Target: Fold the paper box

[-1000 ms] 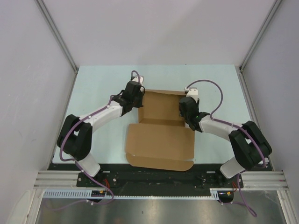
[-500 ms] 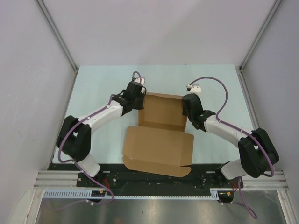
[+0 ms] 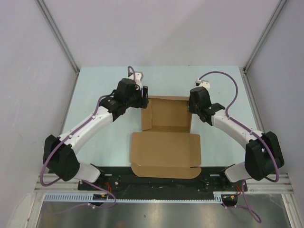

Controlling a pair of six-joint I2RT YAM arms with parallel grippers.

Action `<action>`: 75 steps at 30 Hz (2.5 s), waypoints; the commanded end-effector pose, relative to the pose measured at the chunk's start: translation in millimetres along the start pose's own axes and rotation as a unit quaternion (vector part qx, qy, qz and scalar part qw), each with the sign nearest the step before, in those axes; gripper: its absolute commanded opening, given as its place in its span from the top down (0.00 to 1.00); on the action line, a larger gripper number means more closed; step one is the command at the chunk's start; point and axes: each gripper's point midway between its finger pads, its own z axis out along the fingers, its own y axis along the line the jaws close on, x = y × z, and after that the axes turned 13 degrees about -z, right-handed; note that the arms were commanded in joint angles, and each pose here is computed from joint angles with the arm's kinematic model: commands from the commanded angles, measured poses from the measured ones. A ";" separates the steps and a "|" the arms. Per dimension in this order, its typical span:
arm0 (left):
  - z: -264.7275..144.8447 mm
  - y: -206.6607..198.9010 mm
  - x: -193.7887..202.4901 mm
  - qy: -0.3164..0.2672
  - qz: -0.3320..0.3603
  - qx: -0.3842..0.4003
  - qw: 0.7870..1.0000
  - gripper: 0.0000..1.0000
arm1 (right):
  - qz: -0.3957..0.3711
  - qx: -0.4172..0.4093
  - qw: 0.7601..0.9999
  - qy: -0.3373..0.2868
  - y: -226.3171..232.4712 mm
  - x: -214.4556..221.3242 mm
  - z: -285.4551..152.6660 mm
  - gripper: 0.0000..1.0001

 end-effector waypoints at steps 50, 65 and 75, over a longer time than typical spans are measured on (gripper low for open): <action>47.5 40.1 105.2 -0.202 -0.011 -0.175 0.964 1.00 | -0.027 -0.034 0.999 -0.001 53.1 26.7 -16.5 0.93; 46.7 70.4 125.3 -0.190 -0.044 -0.326 0.925 1.00 | -0.028 -0.035 0.999 0.001 58.4 29.9 -19.2 0.98; 33.0 67.8 120.4 -0.183 -0.066 -0.303 0.933 0.66 | -0.026 -0.035 0.999 0.001 57.7 29.8 -21.4 0.98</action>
